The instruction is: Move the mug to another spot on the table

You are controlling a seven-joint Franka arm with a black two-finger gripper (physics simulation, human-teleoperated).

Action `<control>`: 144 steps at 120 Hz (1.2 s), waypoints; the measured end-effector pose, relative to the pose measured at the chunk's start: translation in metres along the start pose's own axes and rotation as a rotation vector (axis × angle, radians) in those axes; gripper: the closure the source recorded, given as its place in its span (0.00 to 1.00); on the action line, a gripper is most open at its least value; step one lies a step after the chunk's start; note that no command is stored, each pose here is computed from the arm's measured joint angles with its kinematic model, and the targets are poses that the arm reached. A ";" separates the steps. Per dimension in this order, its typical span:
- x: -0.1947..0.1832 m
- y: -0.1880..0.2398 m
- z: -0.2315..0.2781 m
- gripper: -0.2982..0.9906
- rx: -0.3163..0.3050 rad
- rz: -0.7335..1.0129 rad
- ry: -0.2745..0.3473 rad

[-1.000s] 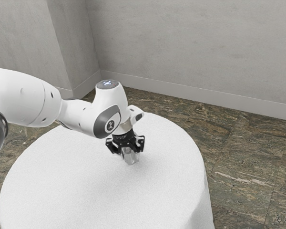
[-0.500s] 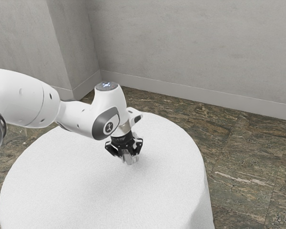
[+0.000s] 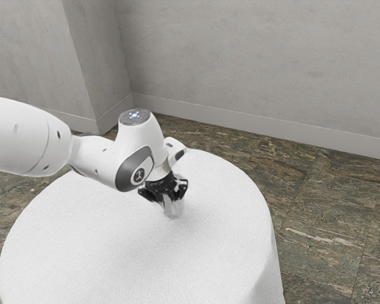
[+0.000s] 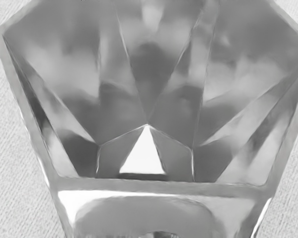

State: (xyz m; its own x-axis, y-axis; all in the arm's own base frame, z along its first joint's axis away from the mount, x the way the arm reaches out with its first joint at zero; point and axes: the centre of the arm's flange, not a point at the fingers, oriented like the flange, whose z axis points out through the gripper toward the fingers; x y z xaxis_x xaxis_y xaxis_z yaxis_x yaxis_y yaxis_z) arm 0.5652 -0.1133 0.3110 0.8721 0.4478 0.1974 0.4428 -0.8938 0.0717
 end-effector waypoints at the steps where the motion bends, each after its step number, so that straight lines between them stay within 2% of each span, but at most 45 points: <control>1: 0.000 0.000 -0.001 0.70 -0.002 0.000 0.003; 35: -0.010 0.000 -0.041 0.76 -0.005 0.018 0.134; 80: -0.054 -0.024 -0.041 0.77 0.100 0.024 0.184; 112: -0.080 -0.056 -0.015 0.77 0.139 -0.070 0.126; 134: -0.078 -0.080 -0.013 0.77 0.154 -0.146 0.121; 144: -0.081 -0.082 -0.015 0.72 0.157 -0.154 0.127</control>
State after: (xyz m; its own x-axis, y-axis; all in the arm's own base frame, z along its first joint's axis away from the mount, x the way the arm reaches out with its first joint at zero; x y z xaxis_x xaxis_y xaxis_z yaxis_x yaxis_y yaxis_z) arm 0.4553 -0.0763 0.3035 0.7628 0.5630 0.3181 0.6041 -0.7959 -0.0399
